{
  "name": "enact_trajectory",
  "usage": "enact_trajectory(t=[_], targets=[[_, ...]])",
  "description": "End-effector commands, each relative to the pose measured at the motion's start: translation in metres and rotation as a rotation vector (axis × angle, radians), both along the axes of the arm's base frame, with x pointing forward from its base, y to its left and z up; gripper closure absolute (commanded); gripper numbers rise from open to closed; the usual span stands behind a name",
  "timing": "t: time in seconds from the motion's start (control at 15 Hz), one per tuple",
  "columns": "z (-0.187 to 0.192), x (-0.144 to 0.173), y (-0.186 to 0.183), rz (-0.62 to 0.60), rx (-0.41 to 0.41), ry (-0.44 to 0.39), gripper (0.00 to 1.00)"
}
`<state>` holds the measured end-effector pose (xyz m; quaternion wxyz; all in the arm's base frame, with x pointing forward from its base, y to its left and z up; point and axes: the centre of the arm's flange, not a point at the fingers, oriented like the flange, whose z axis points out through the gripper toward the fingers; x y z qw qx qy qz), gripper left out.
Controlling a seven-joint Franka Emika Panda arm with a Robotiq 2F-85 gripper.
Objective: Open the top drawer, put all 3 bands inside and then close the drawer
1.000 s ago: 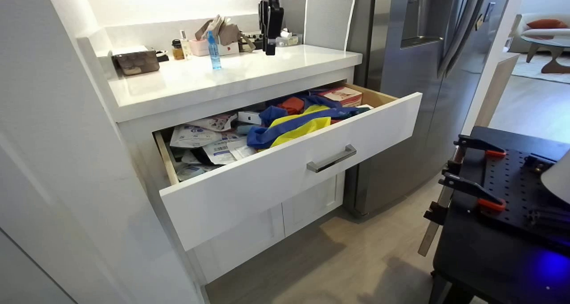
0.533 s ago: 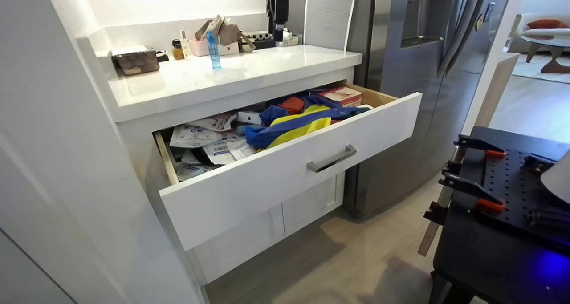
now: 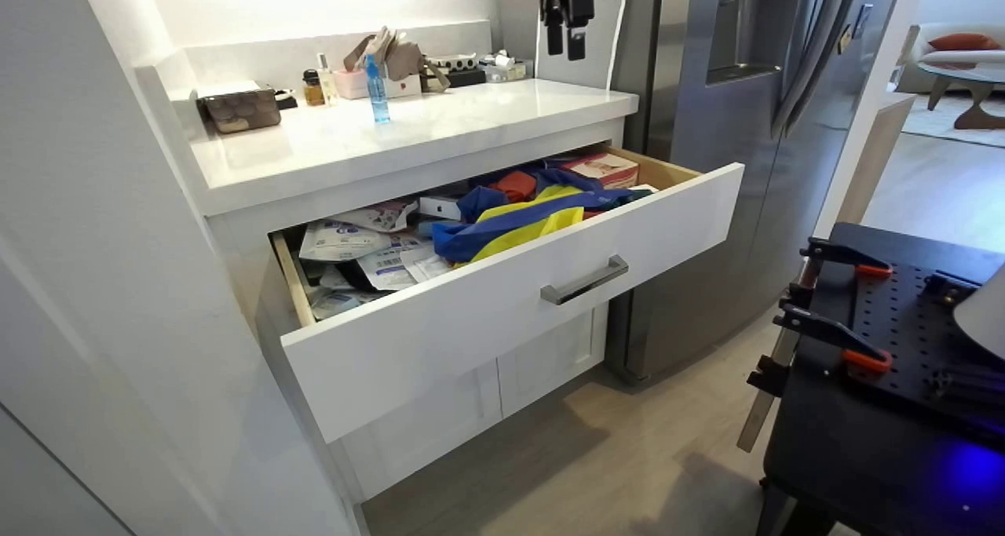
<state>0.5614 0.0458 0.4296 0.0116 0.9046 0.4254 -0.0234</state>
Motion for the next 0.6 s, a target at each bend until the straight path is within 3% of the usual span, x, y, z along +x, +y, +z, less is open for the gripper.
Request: enact_trajectory(t=[0.0,0.27,0.53], targets=[[0.009,-0.068,-0.017,0.043,-0.008,0.060,0.00],[0.000,-0.115,-0.024,0.072,-0.012,0.120,0.00],[-0.020,-0.155,-0.019,0.084,-0.012,0.127,0.00]])
